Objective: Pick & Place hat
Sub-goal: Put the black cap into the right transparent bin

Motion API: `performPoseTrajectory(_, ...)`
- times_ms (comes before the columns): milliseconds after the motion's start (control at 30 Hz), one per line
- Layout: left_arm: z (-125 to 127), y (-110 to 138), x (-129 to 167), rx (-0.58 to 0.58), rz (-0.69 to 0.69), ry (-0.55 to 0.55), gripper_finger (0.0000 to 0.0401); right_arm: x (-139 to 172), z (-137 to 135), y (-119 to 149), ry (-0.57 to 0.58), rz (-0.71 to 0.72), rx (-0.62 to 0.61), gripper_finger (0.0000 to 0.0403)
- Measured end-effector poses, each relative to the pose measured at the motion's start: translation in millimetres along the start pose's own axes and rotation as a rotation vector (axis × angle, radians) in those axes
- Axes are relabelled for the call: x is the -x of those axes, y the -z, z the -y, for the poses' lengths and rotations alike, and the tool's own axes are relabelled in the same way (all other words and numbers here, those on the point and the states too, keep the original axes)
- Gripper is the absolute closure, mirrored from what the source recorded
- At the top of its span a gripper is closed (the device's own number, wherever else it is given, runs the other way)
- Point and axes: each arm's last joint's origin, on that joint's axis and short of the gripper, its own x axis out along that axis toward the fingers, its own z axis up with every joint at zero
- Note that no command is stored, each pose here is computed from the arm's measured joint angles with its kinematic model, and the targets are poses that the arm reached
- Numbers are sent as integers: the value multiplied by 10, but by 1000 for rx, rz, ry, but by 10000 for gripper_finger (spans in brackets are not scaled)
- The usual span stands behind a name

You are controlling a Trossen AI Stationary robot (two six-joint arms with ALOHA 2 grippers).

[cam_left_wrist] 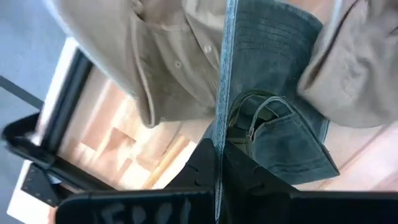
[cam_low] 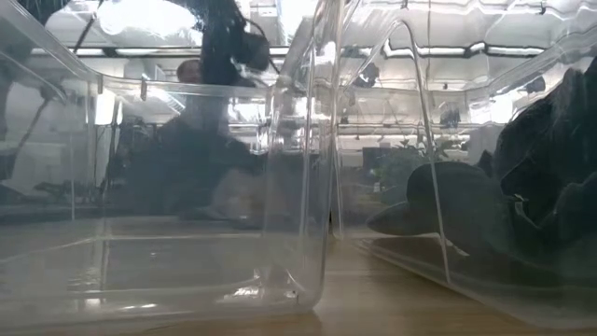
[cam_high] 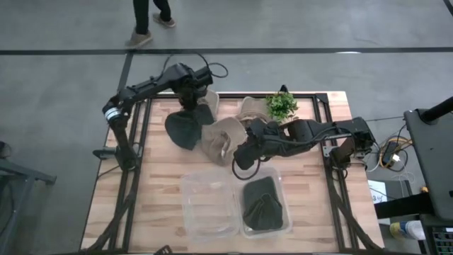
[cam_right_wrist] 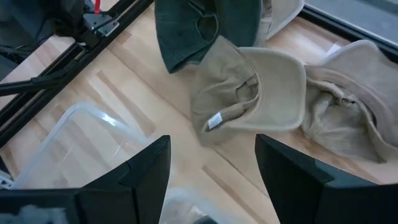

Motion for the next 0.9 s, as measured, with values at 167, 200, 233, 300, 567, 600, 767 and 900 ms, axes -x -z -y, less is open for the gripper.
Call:
performPoseTrajectory(167, -13, 107, 249, 24, 72, 13, 397, -35, 43, -60, 16, 8, 58, 177)
performPoseTrajectory(200, -14, 132, 290, 20, 83, 12, 397, -49, 60, -83, 22, 9, 68, 177)
performPoseTrajectory(233, -19, 164, 334, 18, 93, 7, 397, -61, 74, -103, 26, 11, 76, 177)
performPoseTrajectory(300, -28, 239, 407, 17, 93, 2, 397, -87, 108, -148, 34, 12, 90, 177)
performPoseTrajectory(567, -43, 477, 583, 53, 55, -154, 398, -166, 192, -312, 40, 47, 97, 177)
performPoseTrajectory(600, -33, 496, 611, 41, 67, -153, 398, -175, 189, -344, 29, 63, 105, 177)
performPoseTrajectory(767, 73, 555, 742, -70, 138, -77, 398, -202, 152, -511, -42, 163, 210, 177)
performPoseTrajectory(900, 166, 606, 852, -151, 217, -50, 398, -240, 193, -640, -89, 185, 288, 177)
